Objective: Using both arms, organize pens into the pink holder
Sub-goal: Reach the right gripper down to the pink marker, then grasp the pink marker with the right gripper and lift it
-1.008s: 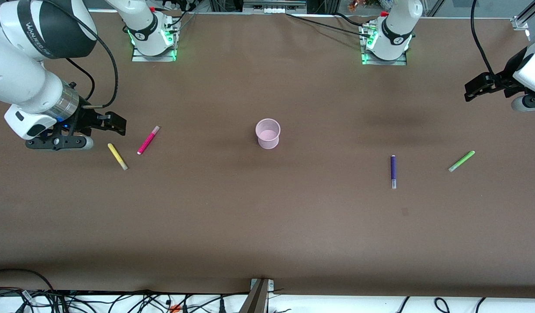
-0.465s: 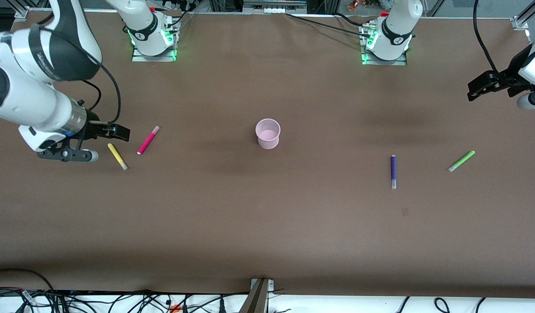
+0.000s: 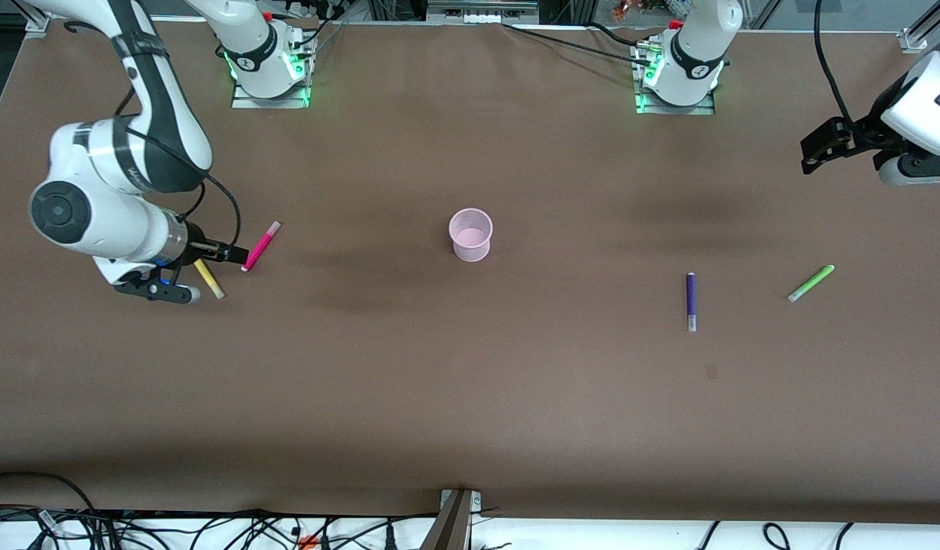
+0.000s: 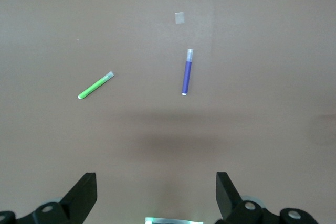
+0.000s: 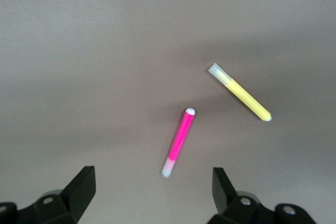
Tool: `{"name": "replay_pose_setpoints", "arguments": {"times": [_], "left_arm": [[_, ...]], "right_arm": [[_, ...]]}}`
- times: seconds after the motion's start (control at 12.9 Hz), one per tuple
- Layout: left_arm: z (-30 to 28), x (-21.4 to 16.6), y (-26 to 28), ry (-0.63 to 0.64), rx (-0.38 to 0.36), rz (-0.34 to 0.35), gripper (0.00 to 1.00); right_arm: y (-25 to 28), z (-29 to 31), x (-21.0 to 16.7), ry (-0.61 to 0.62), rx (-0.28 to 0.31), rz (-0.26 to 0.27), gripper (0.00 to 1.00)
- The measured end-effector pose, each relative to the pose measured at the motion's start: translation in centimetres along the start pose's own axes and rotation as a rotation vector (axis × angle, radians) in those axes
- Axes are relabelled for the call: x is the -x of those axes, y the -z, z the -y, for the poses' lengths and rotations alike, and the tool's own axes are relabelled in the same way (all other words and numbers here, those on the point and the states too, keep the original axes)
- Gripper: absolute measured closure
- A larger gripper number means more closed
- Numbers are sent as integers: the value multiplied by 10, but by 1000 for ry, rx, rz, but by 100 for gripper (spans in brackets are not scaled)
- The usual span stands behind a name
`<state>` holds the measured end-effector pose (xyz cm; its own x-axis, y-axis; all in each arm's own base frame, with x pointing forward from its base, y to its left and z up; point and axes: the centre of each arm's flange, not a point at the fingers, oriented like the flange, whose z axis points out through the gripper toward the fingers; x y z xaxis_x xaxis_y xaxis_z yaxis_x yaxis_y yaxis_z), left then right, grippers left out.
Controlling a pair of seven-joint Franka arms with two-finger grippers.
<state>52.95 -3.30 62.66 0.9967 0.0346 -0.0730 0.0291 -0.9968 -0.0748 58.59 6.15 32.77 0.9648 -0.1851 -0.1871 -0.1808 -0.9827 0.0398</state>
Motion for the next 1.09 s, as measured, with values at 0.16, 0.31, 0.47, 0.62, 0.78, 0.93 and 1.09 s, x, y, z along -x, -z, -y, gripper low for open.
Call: {"name": "replay_pose_setpoints", "arguments": {"times": [0.16, 0.31, 0.47, 0.62, 0.78, 0.93, 1.09], "left_arm": [[-1, 0, 2, -1, 0, -4, 0], [1, 0, 2, 2, 1, -3, 0], [2, 0, 1, 5, 1, -2, 0], [1, 0, 1, 7, 18, 0, 0], [5, -2, 1, 34, 75, -3, 0], [17, -3, 1, 58, 91, -4, 0], [16, -3, 1, 56, 91, -5, 0]], "right_arm": [[-38, -8, 5, -12, -11, -32, 1], [-72, -17, 5, -26, -19, -48, 1], [-99, -22, 1, -38, -19, -34, 7], [-118, -26, -1, -44, -14, -9, 9], [-130, -27, -1, -46, -11, 7, 18], [-139, -26, -2, -47, -13, 8, 20], [-150, -26, -2, -47, -11, 22, 34]]}}
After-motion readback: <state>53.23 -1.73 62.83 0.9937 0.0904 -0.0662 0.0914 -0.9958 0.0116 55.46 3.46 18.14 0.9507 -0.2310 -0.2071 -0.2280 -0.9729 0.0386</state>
